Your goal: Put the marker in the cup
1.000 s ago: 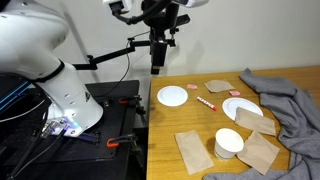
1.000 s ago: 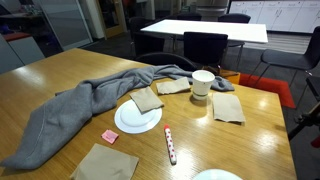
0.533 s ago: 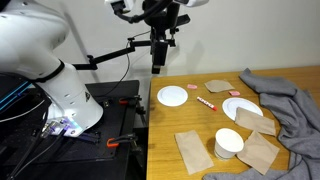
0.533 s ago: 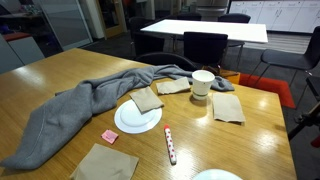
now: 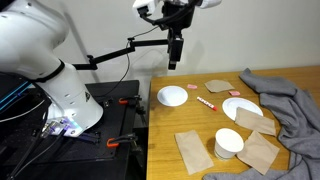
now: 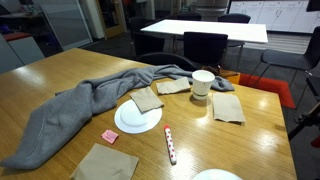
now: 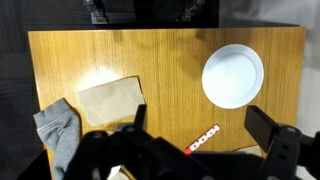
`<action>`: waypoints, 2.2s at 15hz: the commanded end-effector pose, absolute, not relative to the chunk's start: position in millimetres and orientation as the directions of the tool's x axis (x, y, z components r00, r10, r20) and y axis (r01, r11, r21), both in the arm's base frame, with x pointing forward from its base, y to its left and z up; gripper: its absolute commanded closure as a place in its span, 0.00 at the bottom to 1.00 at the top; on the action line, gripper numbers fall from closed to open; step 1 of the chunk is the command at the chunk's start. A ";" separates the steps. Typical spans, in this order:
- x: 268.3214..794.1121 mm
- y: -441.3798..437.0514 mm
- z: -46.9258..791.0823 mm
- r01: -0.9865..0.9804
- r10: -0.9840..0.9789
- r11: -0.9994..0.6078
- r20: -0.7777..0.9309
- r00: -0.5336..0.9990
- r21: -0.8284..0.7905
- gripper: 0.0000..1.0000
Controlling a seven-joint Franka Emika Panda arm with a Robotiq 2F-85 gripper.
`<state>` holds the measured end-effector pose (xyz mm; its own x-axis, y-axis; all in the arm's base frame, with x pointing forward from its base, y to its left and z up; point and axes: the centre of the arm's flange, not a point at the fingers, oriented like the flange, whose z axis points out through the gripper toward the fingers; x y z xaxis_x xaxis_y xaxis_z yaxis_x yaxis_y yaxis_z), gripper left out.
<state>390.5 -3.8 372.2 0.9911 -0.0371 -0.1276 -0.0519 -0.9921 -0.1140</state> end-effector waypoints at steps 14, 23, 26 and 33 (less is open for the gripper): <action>478.9 91.2 313.0 -0.507 -0.498 -0.854 -0.097 0.862 -0.118 0.00; 512.7 124.7 249.1 -0.634 -0.637 -0.758 -0.032 0.770 -0.154 0.00; 522.5 127.9 223.7 -0.658 -0.660 -0.741 -0.036 0.750 -0.133 0.00; 544.6 123.9 168.7 -0.654 -0.654 -0.754 -0.027 0.756 -0.066 0.00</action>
